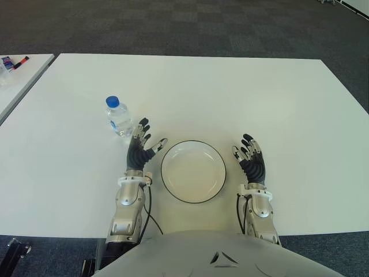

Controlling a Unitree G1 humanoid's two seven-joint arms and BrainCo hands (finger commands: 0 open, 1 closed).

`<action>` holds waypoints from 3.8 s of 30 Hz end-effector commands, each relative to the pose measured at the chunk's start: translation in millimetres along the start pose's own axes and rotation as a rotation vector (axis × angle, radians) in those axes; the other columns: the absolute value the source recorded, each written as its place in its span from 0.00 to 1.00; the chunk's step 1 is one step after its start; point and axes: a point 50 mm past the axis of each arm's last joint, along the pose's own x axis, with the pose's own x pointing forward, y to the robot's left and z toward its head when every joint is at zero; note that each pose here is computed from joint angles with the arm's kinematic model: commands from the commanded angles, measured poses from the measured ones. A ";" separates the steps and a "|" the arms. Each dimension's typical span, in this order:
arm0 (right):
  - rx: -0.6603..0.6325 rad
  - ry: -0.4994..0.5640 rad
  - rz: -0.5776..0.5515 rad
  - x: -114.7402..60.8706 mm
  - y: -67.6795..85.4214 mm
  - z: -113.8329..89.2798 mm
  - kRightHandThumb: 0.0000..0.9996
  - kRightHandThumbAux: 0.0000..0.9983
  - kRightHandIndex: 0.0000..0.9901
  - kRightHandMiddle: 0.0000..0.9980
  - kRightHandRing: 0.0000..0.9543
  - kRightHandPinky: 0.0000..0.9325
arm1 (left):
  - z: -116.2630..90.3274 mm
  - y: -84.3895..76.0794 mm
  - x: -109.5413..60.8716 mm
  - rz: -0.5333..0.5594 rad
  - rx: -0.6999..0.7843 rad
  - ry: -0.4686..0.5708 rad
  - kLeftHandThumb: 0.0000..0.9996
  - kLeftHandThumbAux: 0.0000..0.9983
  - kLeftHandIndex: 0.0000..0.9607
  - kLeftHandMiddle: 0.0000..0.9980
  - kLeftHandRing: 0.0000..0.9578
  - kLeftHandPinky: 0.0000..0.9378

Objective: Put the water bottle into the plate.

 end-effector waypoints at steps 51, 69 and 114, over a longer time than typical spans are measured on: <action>0.006 0.029 -0.010 0.9 -1.6 -7.6 0.44 0.69 0.16 0.14 0.11 0.14 | -2.2 -3.7 0.8 0.026 0.019 -0.014 0.15 0.83 0.07 0.07 0.07 0.14; 0.014 0.027 -0.014 0.0 0.4 -8.2 0.44 0.70 0.15 0.12 0.10 0.13 | 13.1 -0.9 10.2 0.051 0.170 -0.112 0.09 0.79 0.07 0.08 0.09 0.12; -0.001 0.044 -0.021 0.7 5.5 -11.8 0.43 0.72 0.14 0.12 0.11 0.15 | 81.4 0.3 35.4 0.080 0.307 -0.373 0.18 0.74 0.04 0.03 0.01 0.01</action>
